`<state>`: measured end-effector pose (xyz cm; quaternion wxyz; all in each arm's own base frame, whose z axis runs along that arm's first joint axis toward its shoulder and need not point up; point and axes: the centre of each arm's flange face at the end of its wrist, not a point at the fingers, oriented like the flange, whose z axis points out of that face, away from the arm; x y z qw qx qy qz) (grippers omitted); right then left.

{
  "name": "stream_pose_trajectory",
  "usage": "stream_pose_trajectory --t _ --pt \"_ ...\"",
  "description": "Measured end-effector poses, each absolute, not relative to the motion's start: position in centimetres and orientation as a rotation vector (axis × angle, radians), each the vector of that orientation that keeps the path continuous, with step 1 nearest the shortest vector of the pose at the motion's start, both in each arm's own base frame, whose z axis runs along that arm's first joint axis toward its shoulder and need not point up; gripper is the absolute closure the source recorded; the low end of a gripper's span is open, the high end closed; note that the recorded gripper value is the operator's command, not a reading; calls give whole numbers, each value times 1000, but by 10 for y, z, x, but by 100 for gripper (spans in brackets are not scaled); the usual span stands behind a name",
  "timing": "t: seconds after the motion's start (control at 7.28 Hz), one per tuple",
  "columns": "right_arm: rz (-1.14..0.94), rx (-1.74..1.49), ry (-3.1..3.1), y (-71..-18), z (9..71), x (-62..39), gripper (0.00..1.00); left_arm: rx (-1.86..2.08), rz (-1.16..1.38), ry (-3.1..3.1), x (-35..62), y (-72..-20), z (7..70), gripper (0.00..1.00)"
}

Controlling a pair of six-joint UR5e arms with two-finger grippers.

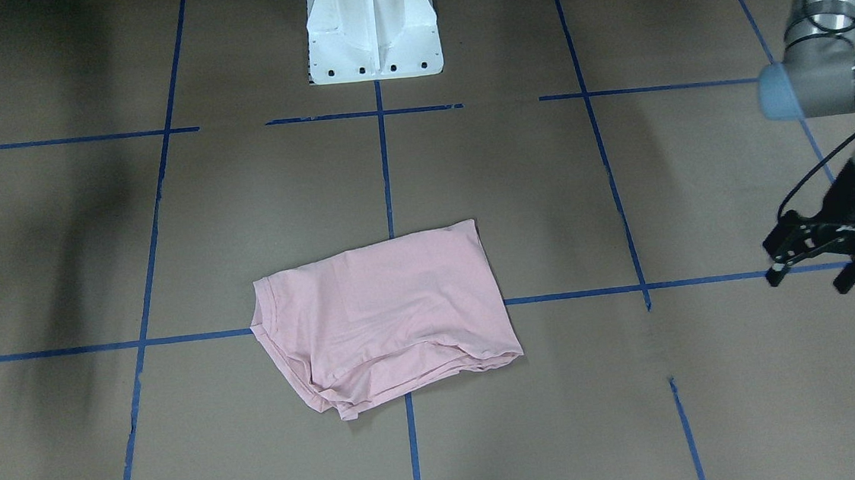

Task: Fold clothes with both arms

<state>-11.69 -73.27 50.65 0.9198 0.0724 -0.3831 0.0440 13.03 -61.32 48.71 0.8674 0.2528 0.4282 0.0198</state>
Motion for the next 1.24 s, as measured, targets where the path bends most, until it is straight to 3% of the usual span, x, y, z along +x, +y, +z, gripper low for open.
stream_pose_trajectory --t 0.27,0.69,1.24 --pt "18 126 -809 -676 540 -15 0 513 80 976 41 -580 513 0" --pt "-16 121 -829 -599 566 15 0 445 65 1004 17 -538 539 0" --pt "-30 122 -821 -581 566 11 0 377 130 930 12 -494 572 0"
